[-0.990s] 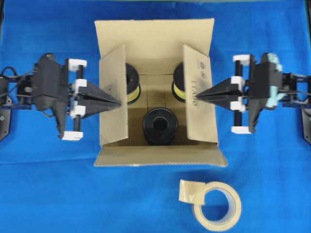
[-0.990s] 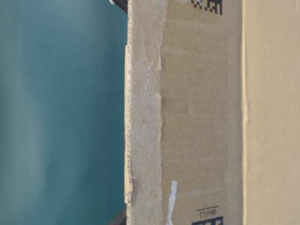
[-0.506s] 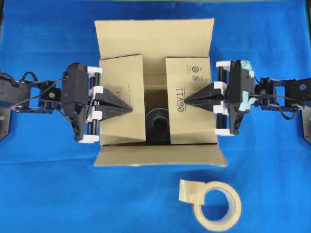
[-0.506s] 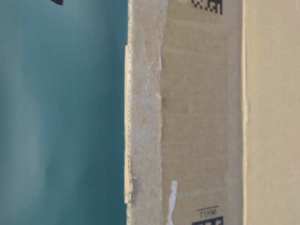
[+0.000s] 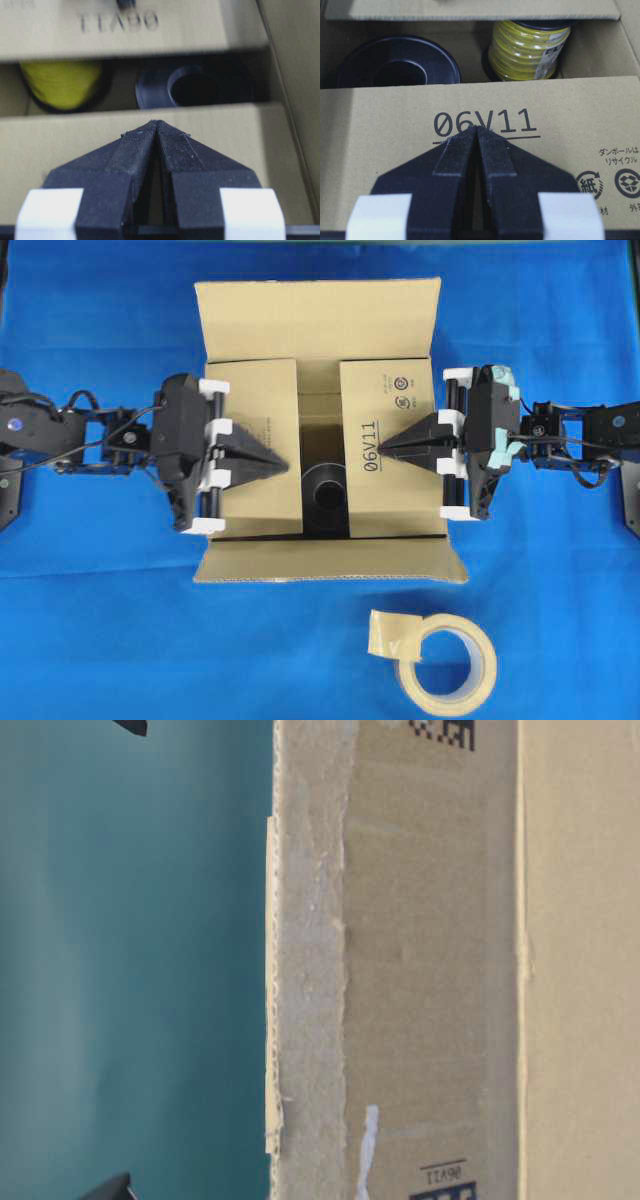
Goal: Close the cardboard box.
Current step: 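Push the left and right side flaps inward with both grippers, then hold the side flaps down with both grippers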
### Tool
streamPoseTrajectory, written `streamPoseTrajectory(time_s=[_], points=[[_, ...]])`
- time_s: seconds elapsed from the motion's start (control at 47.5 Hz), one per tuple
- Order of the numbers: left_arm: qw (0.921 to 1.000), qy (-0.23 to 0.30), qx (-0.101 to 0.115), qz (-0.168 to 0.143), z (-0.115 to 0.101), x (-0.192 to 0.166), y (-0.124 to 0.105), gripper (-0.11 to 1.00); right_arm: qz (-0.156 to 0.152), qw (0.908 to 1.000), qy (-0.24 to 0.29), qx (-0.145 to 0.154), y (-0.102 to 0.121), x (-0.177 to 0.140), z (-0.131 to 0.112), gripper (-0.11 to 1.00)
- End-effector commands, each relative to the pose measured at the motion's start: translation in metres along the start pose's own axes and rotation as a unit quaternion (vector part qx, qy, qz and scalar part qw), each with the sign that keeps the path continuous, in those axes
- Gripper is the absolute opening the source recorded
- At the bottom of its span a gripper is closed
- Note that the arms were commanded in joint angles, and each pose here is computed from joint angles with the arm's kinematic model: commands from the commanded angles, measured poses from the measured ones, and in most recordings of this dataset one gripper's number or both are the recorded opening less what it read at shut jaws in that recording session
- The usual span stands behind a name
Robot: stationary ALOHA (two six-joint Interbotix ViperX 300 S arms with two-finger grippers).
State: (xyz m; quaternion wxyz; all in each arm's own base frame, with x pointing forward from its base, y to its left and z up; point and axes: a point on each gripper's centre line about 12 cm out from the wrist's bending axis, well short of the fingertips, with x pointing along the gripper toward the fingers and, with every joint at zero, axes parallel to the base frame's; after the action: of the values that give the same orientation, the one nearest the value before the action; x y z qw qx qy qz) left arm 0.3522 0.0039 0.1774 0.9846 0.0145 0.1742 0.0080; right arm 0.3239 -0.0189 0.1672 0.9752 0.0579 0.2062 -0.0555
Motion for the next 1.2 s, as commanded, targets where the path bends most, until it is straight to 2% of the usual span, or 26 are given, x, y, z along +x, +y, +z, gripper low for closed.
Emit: streamPoseTrajectory(time_s=[0.0,0.063,0.19,0.253,0.463,0.674,1.18], points=[[0.9992,-0.038,0.004,0.015,0.025,0.011,0.011,0.0,0.002,0.9998,-0.017,0.001,0.002,0.001,0.01,0.0],[0.9985,-0.046,0.014,0.024,0.033,0.018,0.018,0.0,0.004,0.9998,-0.018,0.0,0.003,0.0,0.009,0.0],[0.9958,-0.059,0.057,0.041,0.047,0.033,0.03,0.0,0.008,0.9997,-0.021,0.0,0.006,0.0,0.01,0.0],[0.9942,-0.065,0.069,0.051,0.053,0.038,0.038,0.0,0.01,0.9998,-0.02,-0.001,0.007,0.0,0.009,0.0],[0.9916,-0.07,0.063,0.088,0.062,0.048,0.071,0.0,0.015,0.9997,-0.022,-0.004,0.011,0.0,0.009,0.0],[0.9908,-0.056,0.055,0.11,0.05,0.055,0.092,0.0,0.017,0.9994,-0.028,-0.005,0.012,0.0,0.01,0.0],[0.9923,-0.029,0.05,0.109,0.026,0.068,0.095,0.0,0.019,0.9993,-0.032,-0.004,0.013,0.0,0.012,0.0]])
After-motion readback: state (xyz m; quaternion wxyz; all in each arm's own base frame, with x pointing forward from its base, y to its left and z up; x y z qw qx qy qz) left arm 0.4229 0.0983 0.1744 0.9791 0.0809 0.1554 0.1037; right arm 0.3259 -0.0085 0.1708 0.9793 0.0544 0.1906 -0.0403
